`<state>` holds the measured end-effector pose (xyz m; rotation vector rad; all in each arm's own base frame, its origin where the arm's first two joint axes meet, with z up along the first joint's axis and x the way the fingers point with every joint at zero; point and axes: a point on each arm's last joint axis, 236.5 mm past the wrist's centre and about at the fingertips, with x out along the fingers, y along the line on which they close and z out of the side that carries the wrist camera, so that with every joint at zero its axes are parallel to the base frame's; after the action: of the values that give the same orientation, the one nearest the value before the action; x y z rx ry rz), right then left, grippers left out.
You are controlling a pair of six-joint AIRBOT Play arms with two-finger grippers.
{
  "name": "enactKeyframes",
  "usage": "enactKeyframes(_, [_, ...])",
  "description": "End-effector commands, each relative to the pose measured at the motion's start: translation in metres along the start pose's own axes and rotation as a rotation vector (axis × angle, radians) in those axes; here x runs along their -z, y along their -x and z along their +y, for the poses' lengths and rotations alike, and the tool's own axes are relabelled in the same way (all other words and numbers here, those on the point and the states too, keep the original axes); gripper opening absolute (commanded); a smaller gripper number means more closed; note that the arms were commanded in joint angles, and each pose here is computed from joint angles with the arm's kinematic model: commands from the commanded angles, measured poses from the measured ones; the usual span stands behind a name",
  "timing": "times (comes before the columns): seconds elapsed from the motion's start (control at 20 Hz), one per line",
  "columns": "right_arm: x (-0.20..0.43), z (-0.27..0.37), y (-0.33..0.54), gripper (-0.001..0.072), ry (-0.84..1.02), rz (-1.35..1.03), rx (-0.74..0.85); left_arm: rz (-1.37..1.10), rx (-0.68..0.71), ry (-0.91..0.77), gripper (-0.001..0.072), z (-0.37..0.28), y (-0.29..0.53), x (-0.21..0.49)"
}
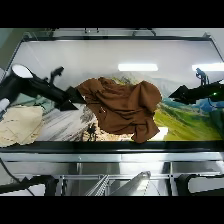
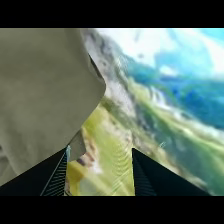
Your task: Fold the shirts.
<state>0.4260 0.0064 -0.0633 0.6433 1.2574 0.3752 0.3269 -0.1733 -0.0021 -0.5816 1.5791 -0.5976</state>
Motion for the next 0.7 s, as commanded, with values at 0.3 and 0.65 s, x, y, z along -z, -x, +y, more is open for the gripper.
enactKeyframes(0.3, [0.013,0.021,-0.044,0.0443,0.026,0.076,-0.076,0.14,-0.015,0.061,0.0654,0.002,-0.126,0.053])
enactKeyframes(0.65, [0.028,0.043,-0.072,0.0442,0.054,0.138,-0.103,0.203,-0.03,-0.012,0.0399,-0.013,-0.174,0.025])
